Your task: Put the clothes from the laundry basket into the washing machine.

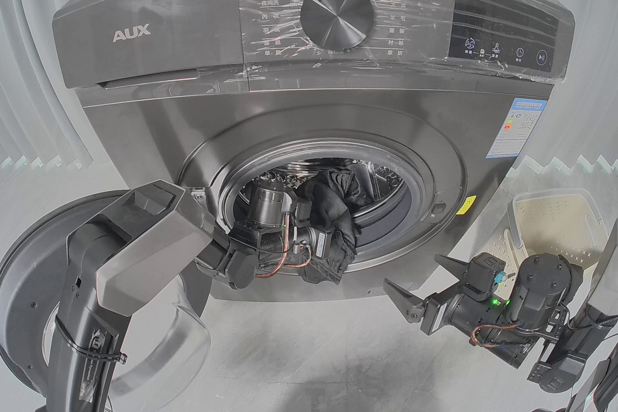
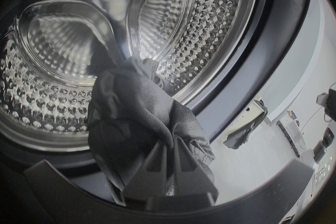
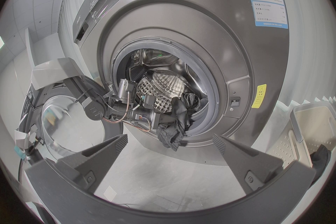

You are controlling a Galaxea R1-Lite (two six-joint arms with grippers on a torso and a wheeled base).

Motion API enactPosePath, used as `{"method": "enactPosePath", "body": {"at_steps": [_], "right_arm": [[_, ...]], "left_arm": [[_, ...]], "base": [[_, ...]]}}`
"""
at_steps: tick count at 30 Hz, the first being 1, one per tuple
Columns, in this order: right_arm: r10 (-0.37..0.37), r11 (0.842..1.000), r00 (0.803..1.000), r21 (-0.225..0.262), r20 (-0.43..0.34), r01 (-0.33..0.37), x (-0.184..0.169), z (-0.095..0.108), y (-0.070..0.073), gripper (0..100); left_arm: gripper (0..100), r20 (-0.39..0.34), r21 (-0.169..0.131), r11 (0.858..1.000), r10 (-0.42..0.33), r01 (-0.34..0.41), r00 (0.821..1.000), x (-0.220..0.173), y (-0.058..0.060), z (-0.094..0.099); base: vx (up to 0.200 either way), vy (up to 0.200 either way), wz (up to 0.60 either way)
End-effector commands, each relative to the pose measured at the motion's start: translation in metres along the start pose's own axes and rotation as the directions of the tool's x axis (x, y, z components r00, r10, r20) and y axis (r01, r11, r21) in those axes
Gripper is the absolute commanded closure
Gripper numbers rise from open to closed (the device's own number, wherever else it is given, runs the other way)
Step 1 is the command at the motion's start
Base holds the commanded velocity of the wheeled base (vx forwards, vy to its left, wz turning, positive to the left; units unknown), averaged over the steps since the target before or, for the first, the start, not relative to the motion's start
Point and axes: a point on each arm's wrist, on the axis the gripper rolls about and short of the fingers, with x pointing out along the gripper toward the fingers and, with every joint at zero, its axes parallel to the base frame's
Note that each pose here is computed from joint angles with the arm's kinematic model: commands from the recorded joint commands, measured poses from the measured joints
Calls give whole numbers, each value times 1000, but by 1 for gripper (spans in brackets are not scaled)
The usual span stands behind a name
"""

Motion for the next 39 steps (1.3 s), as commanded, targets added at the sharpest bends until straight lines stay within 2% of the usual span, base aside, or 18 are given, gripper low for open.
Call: {"method": "enactPosePath", "body": {"at_steps": [1, 3, 5, 8, 15, 19, 20, 23, 24, 25, 27, 28, 35, 39], "right_arm": [[1, 1000, 1000, 0, 1, -1, 0, 0, 0, 0], [1, 1000, 1000, 0, 1, -1, 0, 0, 0, 0], [1, 1000, 1000, 0, 1, -1, 0, 0, 0, 0], [2, 1000, 1000, 0, 1, -2, 0, 0, 1, 0], [1, 1000, 1000, 0, 0, -1, 1, 0, 0, 0], [0, 1000, 1000, -3, -12, 0, 2, -3, 1, 0], [0, 1000, 1000, -4, -14, 0, 3, -4, 1, 0], [-2, 1000, 1000, -3, -13, 2, 3, -3, 0, 0], [-1, 1000, 1000, -3, -12, 1, 2, -3, 0, 0], [-2, 1000, 1000, -4, -15, 2, 2, -4, 0, 0], [-2, 1000, 1000, -4, -15, 2, 2, -4, 0, 0], [-2, 1000, 1000, -3, -13, 2, 2, -3, 0, 0], [-1, 1000, 1000, -3, -12, 1, 2, -3, 0, 0], [0, 1000, 1000, -4, -14, 0, 2, -3, 0, 0]], "left_arm": [[100, 63, 1, 1000, 14, -15, 998, 3, 3, 17], [100, 121, 0, 998, 55, -56, 991, 8, 10, 30], [100, 180, -16, 991, 137, -136, 974, 16, 23, 37], [100, 245, -28, 982, 186, -185, 952, 21, 35, 45], [100, 284, -38, 979, 204, -202, 937, 22, 42, 50], [100, 277, -37, 979, 204, -202, 939, 22, 42, 47], [0, 269, -38, 979, 202, -199, 942, 22, 42, 45], [0, 253, -53, 981, 193, -186, 948, 21, 36, 42], [0, 223, -81, 983, 181, -167, 958, 16, 30, 43], [0, 196, -94, 984, 167, -151, 966, 8, 24, 45], [0, 164, -105, 987, 142, -126, 976, 1, 17, 48], [0, 134, -107, 991, 91, -77, 987, -4, 9, 48], [0, 48, -89, 995, -28, 33, 998, -21, -12, 38], [0, -2, -56, 998, -16, 16, 1000, -16, -6, 23]], "base": [[0, 0, 0], [0, 0, 0], [0, 0, 0], [0, 0, 0], [0, 0, 0], [0, 0, 0], [0, 0, 0], [0, 0, 0], [0, 0, 0], [0, 0, 0], [0, 0, 0], [0, 0, 0], [0, 0, 0], [0, 0, 0]]}}
